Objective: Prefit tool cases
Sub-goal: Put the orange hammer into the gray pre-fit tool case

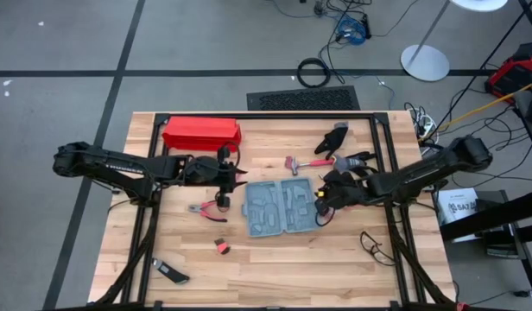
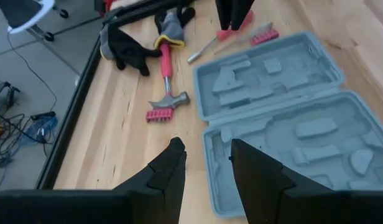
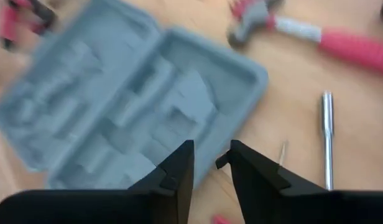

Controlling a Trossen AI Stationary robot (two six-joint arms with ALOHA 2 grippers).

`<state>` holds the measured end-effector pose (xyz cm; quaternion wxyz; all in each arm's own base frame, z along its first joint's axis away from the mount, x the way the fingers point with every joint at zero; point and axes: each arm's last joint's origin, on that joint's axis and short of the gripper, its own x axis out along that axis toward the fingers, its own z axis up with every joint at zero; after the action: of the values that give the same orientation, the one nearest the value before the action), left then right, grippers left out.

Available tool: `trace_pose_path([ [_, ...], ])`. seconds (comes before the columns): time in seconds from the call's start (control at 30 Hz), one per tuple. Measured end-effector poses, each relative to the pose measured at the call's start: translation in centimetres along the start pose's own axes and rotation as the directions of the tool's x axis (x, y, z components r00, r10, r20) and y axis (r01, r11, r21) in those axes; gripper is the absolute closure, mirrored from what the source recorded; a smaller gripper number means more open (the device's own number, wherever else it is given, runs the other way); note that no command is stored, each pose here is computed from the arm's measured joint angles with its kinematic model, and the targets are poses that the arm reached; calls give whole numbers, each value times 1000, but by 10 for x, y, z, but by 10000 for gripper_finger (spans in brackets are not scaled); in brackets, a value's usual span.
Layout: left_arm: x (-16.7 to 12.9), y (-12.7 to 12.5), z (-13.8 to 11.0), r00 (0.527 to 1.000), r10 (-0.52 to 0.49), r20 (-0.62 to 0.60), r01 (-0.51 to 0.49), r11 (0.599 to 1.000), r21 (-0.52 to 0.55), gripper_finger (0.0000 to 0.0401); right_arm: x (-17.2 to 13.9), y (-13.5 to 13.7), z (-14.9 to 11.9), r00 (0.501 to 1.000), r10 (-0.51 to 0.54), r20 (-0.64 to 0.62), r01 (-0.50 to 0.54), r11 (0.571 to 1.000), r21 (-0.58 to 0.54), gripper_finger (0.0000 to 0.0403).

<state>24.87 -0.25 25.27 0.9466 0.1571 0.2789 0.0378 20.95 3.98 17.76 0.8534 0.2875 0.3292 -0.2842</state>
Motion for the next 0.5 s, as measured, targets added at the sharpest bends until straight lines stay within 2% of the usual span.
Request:
trace_pose_path([
  [0.13,0,1,1,1000,26,9,-25,999,-43,266,-21,13,6,991,55,120,-42,994,-106,310],
  [0.27,0,2,1,997,76,-8,-76,976,-206,266,-40,26,11,972,90,217,-29,962,-271,310],
  [0.37,-1,5,-4,981,179,-79,-196,919,-343,266,-51,34,19,955,99,280,18,921,-389,310],
  [0.5,-2,6,-12,943,283,-174,-332,831,-446,266,-58,39,33,940,79,332,105,858,-503,310],
])
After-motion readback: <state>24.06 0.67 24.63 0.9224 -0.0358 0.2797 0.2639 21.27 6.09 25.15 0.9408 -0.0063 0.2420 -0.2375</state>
